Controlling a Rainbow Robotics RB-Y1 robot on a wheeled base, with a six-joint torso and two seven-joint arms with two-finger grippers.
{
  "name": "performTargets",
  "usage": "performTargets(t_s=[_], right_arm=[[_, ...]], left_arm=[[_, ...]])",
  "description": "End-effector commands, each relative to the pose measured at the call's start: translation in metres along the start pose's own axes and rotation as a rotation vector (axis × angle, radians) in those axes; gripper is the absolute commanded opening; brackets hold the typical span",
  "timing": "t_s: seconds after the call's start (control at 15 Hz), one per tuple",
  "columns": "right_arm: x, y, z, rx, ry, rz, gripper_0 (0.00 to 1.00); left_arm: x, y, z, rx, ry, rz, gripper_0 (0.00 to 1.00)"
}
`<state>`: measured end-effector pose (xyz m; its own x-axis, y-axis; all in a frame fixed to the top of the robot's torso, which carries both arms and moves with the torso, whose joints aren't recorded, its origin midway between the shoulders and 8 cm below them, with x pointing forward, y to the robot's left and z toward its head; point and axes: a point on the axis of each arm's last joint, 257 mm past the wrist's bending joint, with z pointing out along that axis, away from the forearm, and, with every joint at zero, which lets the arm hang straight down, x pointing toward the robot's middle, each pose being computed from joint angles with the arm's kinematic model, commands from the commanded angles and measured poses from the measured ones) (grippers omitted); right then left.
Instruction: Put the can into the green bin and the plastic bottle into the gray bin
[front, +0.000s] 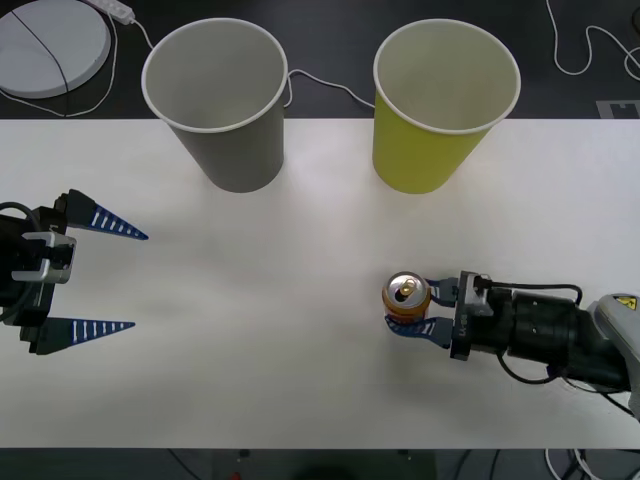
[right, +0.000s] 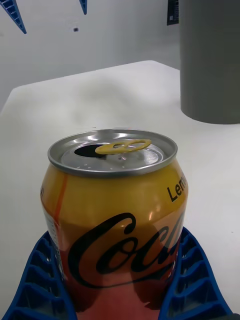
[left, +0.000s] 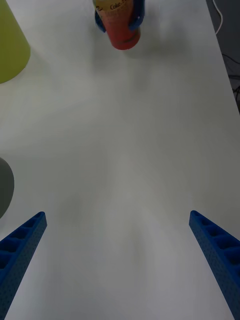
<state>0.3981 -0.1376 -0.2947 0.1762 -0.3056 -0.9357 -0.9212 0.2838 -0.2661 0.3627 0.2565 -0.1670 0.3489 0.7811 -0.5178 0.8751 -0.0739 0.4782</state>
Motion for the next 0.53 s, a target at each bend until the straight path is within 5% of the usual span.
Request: performTargets(t_s=[0.07, 0.53], right_arm=[[-0.008, -0.006, -0.025, 0.005, 0.092, -0.002, 0.0], [-0.041, -0.024, -0.076, 0.063, 0.242, 0.074, 0.0]], left_arm=[[0.0, 0.0, 0.0, 0.0, 0.0, 0.0, 1.0], [0.0, 0.0, 0.0, 0.0, 0.0, 0.0, 1.0]])
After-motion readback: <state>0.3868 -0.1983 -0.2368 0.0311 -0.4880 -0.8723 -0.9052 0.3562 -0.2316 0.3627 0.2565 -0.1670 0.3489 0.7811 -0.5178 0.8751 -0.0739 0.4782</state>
